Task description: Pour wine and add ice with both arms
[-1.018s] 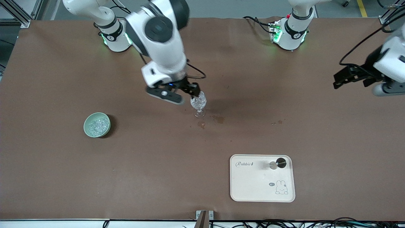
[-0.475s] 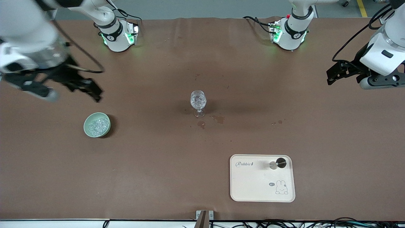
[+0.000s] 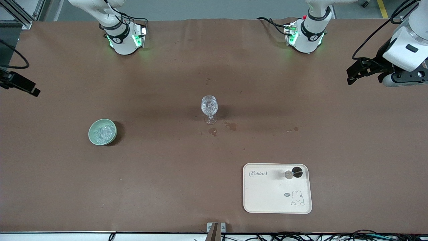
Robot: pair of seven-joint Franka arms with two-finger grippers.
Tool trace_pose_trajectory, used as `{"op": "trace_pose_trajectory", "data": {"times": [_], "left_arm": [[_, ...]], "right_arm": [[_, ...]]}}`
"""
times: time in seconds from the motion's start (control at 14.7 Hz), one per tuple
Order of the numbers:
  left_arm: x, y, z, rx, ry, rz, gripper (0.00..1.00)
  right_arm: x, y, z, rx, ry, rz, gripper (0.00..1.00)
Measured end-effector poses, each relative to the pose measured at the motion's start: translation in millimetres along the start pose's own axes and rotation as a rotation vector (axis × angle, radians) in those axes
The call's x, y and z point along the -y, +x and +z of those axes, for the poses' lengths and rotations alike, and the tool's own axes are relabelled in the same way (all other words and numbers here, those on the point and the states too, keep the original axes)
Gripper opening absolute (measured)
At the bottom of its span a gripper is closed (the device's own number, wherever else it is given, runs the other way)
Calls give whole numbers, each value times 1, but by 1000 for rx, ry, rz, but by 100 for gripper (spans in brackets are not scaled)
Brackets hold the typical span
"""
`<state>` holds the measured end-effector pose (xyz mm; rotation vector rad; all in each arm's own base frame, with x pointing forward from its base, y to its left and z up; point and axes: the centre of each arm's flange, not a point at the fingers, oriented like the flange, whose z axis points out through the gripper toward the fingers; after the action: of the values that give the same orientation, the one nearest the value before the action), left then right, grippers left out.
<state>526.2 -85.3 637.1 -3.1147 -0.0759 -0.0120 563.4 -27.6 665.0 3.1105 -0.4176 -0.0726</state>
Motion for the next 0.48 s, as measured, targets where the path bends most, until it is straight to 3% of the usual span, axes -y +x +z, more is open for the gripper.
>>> {"op": "trace_pose_trajectory", "data": {"times": [0.2,0.48], "left_arm": [[4,1,-5,-13,-3,-6,100],[7,5,-6,-21,-6,-7,100]], "right_arm": [[4,0,8,19,-1,-16,100],[10,6,15,-11,12,-24,100]]}}
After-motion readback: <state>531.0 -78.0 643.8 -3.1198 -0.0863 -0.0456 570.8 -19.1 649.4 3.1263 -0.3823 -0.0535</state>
